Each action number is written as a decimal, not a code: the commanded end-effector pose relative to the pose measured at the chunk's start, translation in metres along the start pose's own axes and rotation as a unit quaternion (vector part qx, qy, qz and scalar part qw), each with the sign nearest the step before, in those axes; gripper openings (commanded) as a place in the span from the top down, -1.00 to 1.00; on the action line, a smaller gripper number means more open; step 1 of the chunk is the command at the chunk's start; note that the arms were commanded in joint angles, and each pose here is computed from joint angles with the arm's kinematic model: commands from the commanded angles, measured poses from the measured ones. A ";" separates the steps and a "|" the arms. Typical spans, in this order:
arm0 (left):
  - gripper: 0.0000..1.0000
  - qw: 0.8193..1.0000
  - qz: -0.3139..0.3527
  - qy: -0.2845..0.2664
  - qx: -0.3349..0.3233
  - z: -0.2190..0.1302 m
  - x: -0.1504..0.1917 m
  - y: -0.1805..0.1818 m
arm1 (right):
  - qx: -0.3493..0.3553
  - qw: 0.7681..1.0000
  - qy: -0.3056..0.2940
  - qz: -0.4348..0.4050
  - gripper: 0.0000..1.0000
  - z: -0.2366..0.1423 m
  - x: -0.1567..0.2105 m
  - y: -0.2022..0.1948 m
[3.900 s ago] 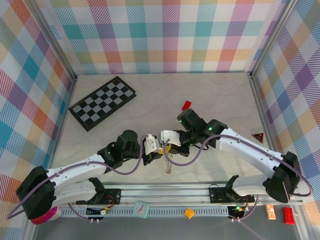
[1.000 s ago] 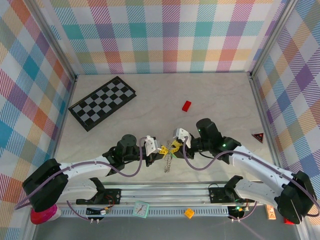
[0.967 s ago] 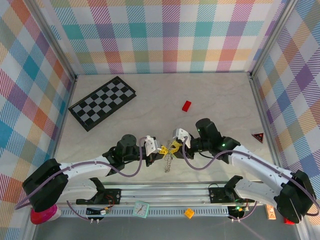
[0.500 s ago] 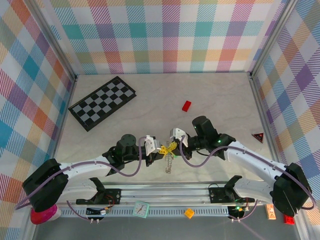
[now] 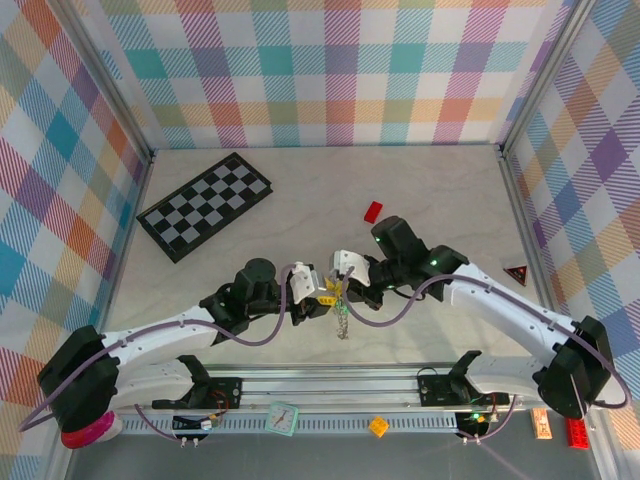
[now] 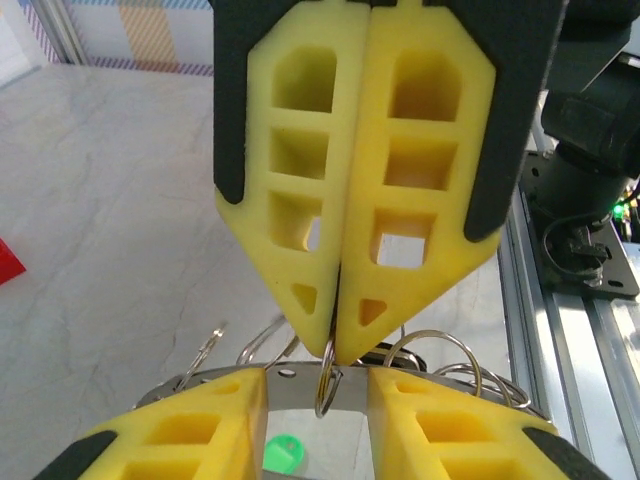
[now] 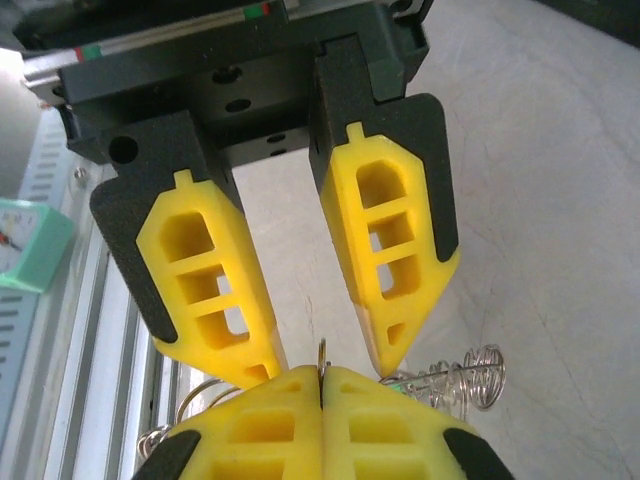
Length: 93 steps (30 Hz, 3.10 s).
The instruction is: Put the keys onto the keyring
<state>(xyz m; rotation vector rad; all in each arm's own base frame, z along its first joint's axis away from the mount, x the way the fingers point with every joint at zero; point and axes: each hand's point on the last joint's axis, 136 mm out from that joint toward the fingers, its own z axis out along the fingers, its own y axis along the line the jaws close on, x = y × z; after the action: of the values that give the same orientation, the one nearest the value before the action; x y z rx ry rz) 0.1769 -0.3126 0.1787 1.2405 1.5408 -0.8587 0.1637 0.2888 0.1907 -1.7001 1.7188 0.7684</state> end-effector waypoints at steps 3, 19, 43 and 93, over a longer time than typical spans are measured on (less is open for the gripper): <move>0.51 1.000 0.011 0.015 0.012 -0.002 -0.002 -0.005 | -0.019 0.998 0.043 -0.043 1.00 0.000 0.004 0.010; 1.00 0.999 0.011 -0.009 0.030 -0.003 -0.006 -0.012 | -0.008 0.998 -0.063 0.009 0.78 0.001 -0.023 0.012; 1.00 0.998 0.007 -0.066 0.024 -0.007 -0.009 -0.014 | 0.001 0.990 -0.095 0.099 0.54 0.012 0.006 0.004; 1.00 1.000 0.010 0.004 0.015 -0.007 0.000 -0.009 | 0.037 0.999 -0.010 -0.012 0.18 0.001 0.000 0.007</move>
<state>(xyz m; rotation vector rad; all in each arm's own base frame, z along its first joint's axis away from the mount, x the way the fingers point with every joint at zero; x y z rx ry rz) 0.1646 -0.3048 0.1650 1.2961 1.5867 -0.8694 0.1525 0.2917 0.1773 -1.7410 1.7182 0.7038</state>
